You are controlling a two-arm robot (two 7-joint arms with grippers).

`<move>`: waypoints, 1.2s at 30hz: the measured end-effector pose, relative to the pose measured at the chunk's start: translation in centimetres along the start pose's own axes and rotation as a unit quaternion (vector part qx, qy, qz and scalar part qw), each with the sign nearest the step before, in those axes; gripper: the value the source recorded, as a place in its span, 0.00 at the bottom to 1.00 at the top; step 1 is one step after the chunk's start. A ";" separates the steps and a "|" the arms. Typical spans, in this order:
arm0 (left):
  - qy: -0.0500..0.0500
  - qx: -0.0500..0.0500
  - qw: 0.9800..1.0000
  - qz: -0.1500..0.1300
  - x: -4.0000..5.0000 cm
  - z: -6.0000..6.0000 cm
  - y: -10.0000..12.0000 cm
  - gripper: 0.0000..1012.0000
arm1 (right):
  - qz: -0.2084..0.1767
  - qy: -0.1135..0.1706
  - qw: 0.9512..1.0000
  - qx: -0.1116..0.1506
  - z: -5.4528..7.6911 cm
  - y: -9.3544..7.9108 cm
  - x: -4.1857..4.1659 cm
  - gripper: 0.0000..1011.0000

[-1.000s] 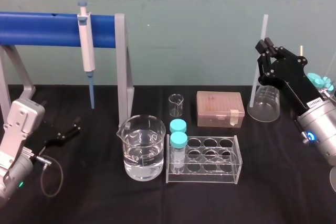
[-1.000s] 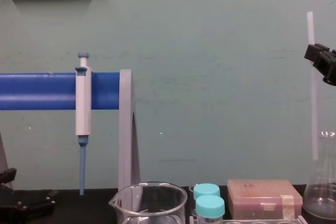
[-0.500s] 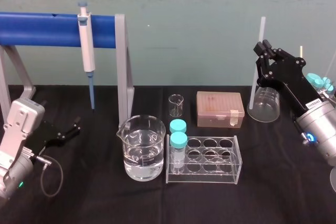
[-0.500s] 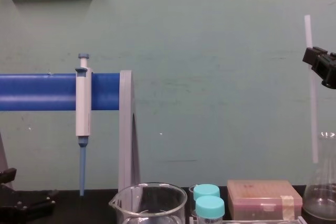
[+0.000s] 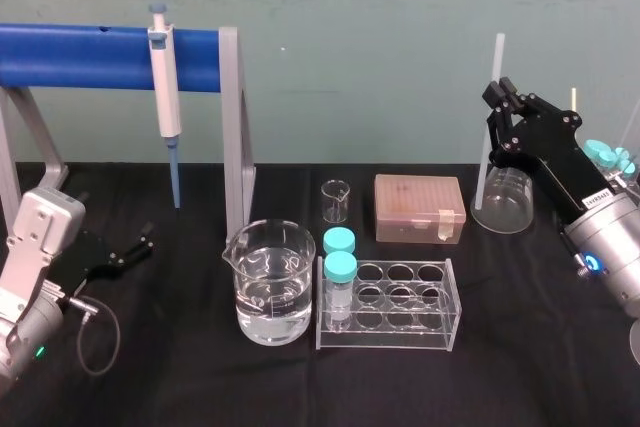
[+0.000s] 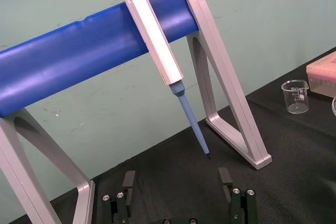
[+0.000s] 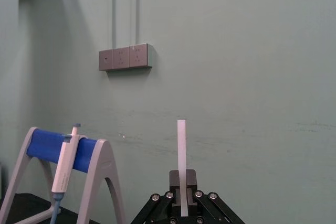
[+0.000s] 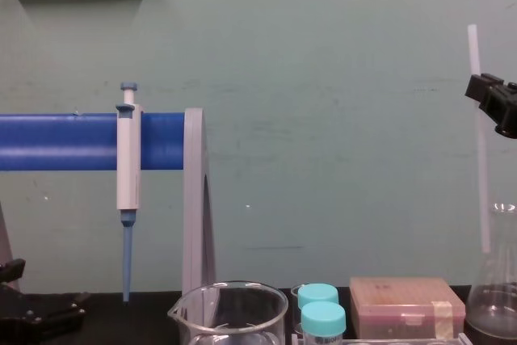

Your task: Pick up the stirring rod with one hand, then place it down.

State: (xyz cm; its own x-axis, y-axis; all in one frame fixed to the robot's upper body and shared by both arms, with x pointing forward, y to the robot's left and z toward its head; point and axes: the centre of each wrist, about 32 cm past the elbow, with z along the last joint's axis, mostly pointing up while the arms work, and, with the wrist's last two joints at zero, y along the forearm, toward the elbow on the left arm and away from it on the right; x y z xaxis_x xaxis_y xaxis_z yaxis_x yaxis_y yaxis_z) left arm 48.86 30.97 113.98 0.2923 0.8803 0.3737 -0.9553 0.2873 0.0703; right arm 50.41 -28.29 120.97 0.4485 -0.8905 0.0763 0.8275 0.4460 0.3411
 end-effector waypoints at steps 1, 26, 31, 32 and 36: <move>0.000 0.000 1.000 0.000 0.00 0.0 0.0 0.99 | 0.000 0.000 1.000 0.000 0.0 0.0 0.01 0.07; 0.000 0.000 1.000 0.000 0.00 0.0 0.0 0.99 | 0.003 -0.002 1.000 -0.005 0.0 -0.3 0.04 0.07; 0.000 0.000 1.000 0.000 0.00 0.0 0.0 0.99 | 0.012 -0.004 1.000 -0.010 -0.1 -0.3 0.25 0.07; 0.000 0.000 1.000 0.000 0.00 0.0 0.0 0.99 | 0.014 -0.003 1.000 -0.011 -0.1 -0.3 0.31 0.07; 0.000 0.000 1.000 0.000 0.00 0.0 0.0 0.99 | 0.039 0.003 0.999 -0.017 -0.2 0.0 0.74 0.07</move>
State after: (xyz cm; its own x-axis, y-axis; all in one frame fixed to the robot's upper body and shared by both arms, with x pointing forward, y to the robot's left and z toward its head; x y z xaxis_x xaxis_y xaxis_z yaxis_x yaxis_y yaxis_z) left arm 48.86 30.97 113.98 0.2923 0.8803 0.3737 -0.9553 0.2873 0.0703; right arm 50.80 -28.93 120.88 0.5141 -0.8525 0.0947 0.8009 0.5166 0.3027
